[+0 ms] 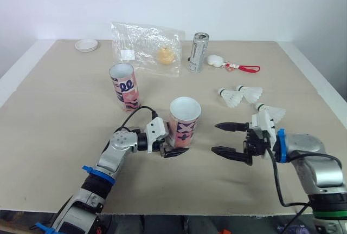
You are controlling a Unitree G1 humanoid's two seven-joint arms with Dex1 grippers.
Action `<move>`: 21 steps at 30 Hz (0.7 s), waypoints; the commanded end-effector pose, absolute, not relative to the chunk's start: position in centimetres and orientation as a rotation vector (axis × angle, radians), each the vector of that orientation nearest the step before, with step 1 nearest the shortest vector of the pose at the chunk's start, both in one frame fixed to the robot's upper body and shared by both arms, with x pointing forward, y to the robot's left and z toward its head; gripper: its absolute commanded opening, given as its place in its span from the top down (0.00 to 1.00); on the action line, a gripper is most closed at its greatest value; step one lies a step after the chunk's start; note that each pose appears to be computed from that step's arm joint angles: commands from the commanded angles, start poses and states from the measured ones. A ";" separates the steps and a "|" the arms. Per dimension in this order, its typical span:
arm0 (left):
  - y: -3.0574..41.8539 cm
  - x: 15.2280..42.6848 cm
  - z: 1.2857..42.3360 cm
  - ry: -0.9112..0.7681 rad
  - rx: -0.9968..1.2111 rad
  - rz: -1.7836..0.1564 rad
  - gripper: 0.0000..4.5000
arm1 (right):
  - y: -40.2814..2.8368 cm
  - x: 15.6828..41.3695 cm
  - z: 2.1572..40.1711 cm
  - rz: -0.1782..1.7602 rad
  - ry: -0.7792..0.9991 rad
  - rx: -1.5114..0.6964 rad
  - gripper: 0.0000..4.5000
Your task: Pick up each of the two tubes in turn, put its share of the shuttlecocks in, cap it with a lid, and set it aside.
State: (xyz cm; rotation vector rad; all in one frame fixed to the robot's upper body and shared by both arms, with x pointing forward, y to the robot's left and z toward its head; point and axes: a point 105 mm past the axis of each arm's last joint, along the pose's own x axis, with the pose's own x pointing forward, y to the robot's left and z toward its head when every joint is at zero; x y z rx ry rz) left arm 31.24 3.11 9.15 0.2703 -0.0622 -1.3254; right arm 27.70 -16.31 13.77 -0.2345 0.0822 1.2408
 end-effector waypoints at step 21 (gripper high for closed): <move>9.4 27.5 13.0 -0.137 0.264 -1.266 0.00 | -11.3 30.6 11.1 1.400 -0.002 -0.291 0.01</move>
